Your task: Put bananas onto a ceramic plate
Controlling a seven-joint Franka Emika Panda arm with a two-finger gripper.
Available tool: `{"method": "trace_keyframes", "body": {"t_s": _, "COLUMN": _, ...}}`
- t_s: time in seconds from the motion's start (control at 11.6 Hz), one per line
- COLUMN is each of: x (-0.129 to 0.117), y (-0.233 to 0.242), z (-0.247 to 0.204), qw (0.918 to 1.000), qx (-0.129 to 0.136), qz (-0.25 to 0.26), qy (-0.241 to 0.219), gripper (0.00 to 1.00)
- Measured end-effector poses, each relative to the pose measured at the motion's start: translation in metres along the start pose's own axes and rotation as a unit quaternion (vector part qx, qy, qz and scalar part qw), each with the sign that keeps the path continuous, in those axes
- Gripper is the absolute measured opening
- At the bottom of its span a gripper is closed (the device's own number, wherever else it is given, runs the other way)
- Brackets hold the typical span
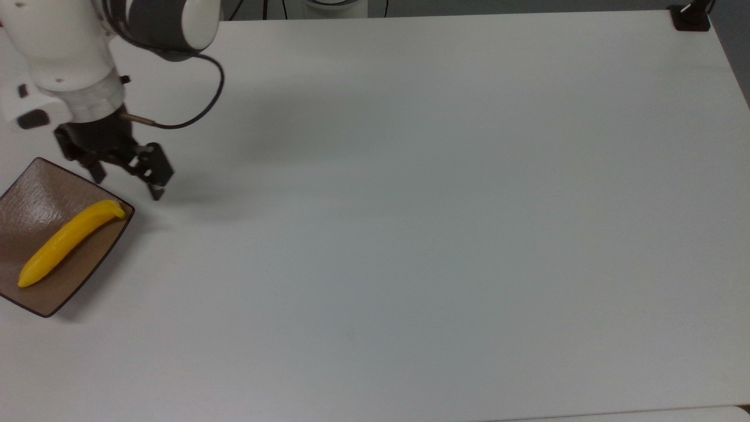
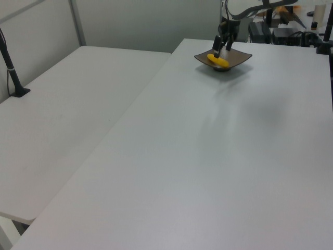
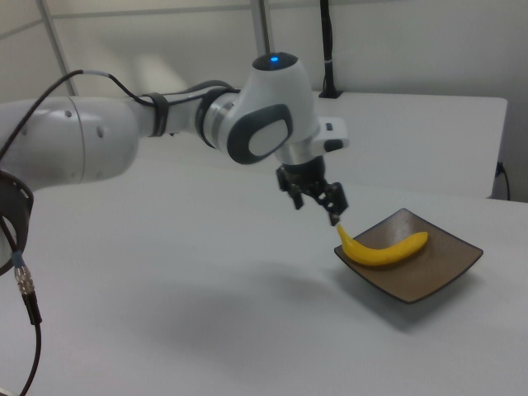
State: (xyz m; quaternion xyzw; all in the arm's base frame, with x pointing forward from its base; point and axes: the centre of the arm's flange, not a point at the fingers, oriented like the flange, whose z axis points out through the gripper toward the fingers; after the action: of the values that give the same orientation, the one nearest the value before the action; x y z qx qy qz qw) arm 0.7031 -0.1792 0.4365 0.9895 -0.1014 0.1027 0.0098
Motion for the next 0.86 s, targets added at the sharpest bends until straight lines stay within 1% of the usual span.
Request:
{"method": "trace_keyframes", "body": {"t_s": 0.09, "x": -0.009, "y": -0.026, "z": -0.002, "qw": 0.9989, "qx": 0.016, "qz": -0.016, "qy": -0.042, "gripper": 1.00}}
{"method": "trace_keyframes", "body": {"t_s": 0.17, "x": -0.019, "y": -0.056, "z": -0.003, "qw": 0.9958, "qx": 0.034, "qz": -0.037, "qy": -0.076, "gripper": 1.00}}
{"method": "trace_keyframes", "body": {"t_s": 0.34, "x": -0.036, "y": -0.103, "z": -0.006, "qw": 0.9909, "qx": 0.058, "qz": -0.061, "qy": -0.105, "gripper": 1.00}}
{"method": "trace_keyframes", "body": {"t_s": 0.43, "x": -0.048, "y": -0.125, "z": -0.010, "qw": 0.9890, "qx": 0.065, "qz": -0.068, "qy": -0.114, "gripper": 1.00}}
{"method": "trace_keyframes", "body": {"t_s": 0.52, "x": -0.060, "y": -0.145, "z": -0.014, "qw": 0.9878, "qx": 0.063, "qz": -0.076, "qy": -0.121, "gripper": 1.00}}
{"method": "trace_keyframes", "body": {"t_s": 0.69, "x": -0.085, "y": -0.196, "z": -0.030, "qw": 0.9877, "qx": 0.033, "qz": -0.085, "qy": -0.127, "gripper": 1.00}}
{"method": "trace_keyframes", "body": {"t_s": 0.77, "x": -0.099, "y": -0.219, "z": -0.043, "qw": 0.9876, "qx": 0.028, "qz": -0.093, "qy": -0.123, "gripper": 1.00}}
{"method": "trace_keyframes", "body": {"t_s": 0.86, "x": -0.109, "y": -0.234, "z": -0.061, "qw": 0.9876, "qx": 0.031, "qz": -0.101, "qy": -0.116, "gripper": 1.00}}
